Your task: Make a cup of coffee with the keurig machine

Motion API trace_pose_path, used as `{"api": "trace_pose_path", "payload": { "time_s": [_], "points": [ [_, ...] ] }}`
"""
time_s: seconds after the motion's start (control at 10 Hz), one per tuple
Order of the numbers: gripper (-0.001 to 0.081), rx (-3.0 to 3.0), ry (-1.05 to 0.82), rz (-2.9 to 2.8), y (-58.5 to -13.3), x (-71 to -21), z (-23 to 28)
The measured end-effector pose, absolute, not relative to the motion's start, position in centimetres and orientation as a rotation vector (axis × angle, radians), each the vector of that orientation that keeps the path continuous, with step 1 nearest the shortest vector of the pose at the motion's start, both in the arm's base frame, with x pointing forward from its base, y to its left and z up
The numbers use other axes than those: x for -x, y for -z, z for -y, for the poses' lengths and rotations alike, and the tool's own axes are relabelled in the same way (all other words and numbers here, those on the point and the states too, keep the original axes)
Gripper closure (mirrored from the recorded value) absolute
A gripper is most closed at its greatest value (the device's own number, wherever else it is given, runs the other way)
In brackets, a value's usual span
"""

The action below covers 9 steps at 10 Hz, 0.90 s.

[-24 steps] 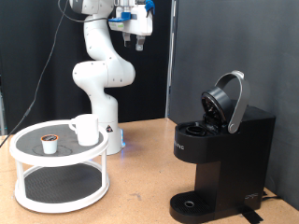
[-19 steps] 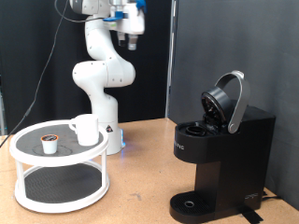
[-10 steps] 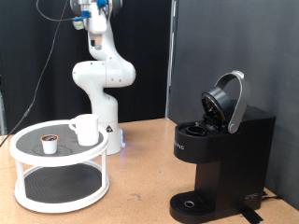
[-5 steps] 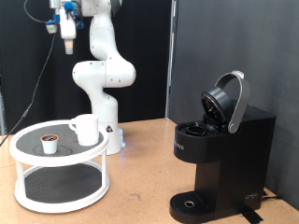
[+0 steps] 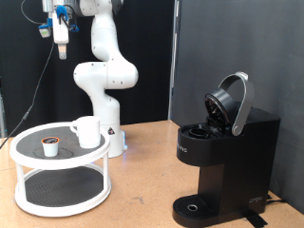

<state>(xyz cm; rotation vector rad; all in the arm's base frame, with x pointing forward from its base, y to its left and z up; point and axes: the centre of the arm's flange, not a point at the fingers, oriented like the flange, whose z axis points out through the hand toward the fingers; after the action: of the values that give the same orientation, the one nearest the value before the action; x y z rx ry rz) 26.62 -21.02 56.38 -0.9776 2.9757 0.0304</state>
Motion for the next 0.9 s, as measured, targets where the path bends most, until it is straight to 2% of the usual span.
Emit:
{"api": "trace_pose_path", "payload": {
  "time_s": [0.9],
  "points": [
    [0.0072,0.952,0.092,-2.996,-45.8,-30.6,23.6]
  ]
}}
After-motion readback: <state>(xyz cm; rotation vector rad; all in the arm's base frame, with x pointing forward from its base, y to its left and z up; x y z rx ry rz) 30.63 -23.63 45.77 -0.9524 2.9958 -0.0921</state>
